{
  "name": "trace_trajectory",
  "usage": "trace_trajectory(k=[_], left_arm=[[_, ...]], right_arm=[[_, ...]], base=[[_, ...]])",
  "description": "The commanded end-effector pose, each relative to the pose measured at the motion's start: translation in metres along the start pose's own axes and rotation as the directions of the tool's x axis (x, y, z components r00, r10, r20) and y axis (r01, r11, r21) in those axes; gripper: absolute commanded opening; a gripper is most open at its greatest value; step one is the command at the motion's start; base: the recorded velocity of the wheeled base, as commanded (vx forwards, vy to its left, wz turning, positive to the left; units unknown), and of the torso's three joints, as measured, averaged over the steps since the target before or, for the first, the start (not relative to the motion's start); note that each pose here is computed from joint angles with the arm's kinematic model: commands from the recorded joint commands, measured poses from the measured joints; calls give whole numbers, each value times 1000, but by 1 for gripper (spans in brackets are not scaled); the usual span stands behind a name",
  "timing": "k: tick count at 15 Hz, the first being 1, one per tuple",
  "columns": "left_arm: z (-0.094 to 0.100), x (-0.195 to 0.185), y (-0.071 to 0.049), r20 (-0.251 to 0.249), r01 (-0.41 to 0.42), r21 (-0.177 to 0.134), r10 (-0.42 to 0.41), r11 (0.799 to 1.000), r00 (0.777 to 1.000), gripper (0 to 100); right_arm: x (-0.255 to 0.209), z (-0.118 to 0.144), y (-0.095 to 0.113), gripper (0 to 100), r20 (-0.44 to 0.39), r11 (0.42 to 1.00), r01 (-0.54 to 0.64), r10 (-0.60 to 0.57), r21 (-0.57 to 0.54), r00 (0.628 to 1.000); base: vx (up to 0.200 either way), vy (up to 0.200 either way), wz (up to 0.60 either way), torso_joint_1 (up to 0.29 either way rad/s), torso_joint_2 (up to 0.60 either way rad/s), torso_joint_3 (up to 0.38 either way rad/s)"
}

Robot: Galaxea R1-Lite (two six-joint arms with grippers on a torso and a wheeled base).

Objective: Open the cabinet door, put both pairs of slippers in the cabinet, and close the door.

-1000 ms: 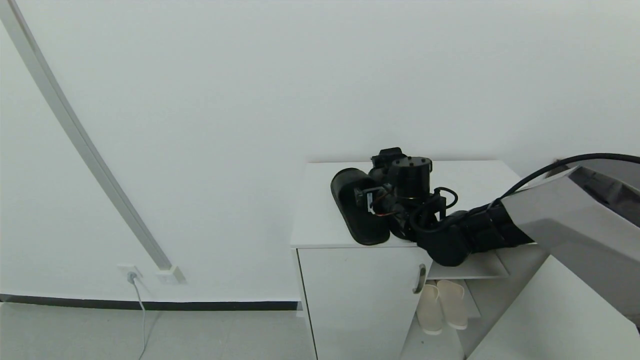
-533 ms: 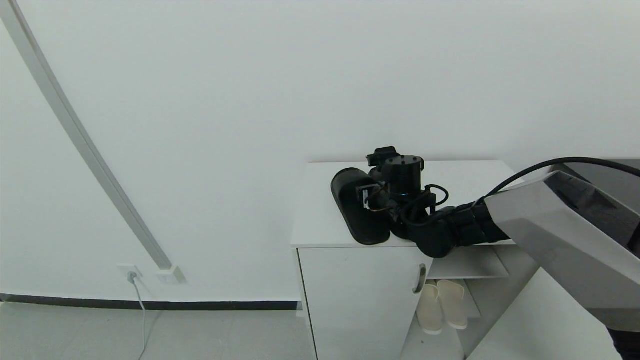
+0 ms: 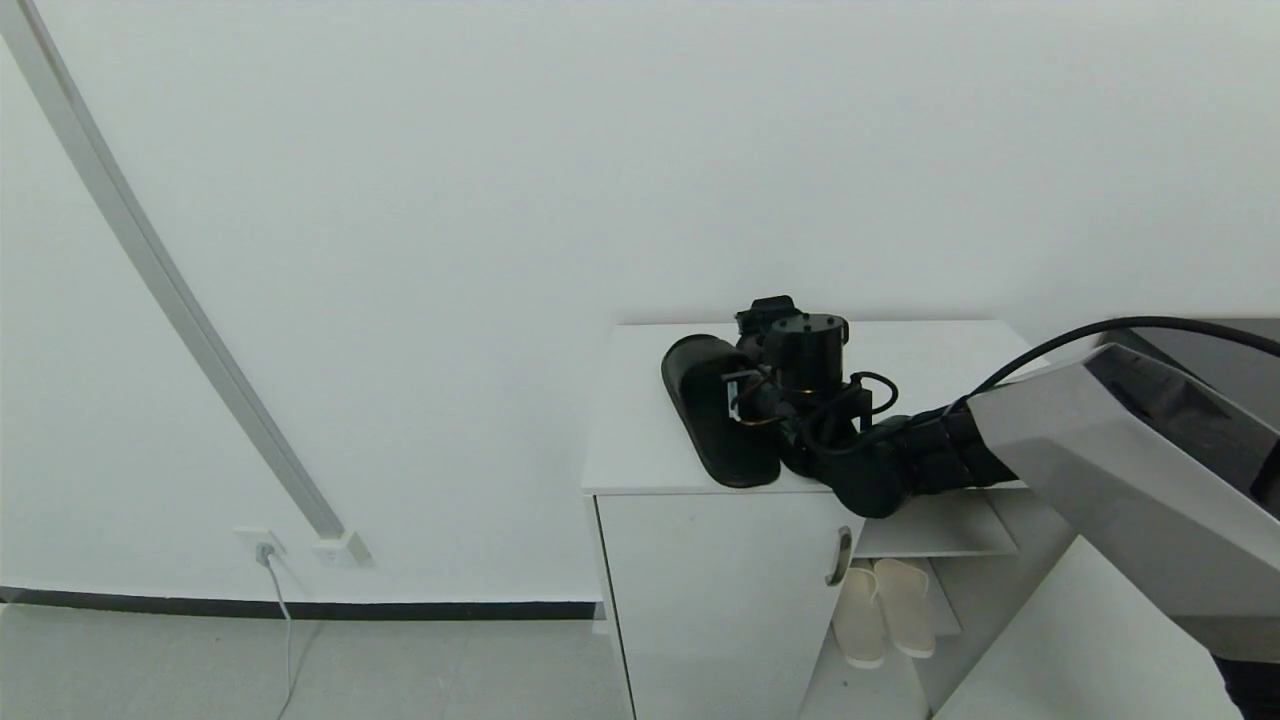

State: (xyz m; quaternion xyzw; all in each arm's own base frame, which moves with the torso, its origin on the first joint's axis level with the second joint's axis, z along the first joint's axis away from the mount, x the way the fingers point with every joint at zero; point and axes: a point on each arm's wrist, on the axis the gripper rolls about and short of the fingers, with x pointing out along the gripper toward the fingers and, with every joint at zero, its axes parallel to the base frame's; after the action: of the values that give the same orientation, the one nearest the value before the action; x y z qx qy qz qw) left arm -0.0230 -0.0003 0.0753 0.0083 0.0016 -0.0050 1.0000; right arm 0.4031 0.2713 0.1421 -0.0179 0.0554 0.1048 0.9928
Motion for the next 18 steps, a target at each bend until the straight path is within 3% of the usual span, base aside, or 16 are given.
trace_trajectory(k=[1, 4, 9, 14, 18], left_arm=[[0, 0, 0, -1, -1, -1, 1, 1000, 1000, 0], [0, 0, 0, -1, -1, -1, 1, 1000, 1000, 0], [0, 0, 0, -1, -1, -1, 1, 1000, 1000, 0], [0, 0, 0, -1, -1, -1, 1, 1000, 1000, 0], [0, 0, 0, -1, -1, -1, 1, 1000, 1000, 0]], right_arm=[[-11, 12, -3, 0, 19, 1000, -5, 5, 8, 1000], [-39, 21, -9, 0, 32, 1000, -18, 17, 9, 999], [-114, 18, -17, 0, 16, 989, -145, 145, -8, 989], [-180, 13, -26, 0, 5, 959, -284, 284, -16, 959], [-225, 7, -46, 0, -20, 925, -379, 378, -23, 926]], base=[[0, 0, 0, 0, 0, 0], [0, 0, 0, 0, 0, 0], [0, 0, 0, 0, 0, 0], [0, 0, 0, 0, 0, 0], [0, 0, 0, 0, 0, 0]])
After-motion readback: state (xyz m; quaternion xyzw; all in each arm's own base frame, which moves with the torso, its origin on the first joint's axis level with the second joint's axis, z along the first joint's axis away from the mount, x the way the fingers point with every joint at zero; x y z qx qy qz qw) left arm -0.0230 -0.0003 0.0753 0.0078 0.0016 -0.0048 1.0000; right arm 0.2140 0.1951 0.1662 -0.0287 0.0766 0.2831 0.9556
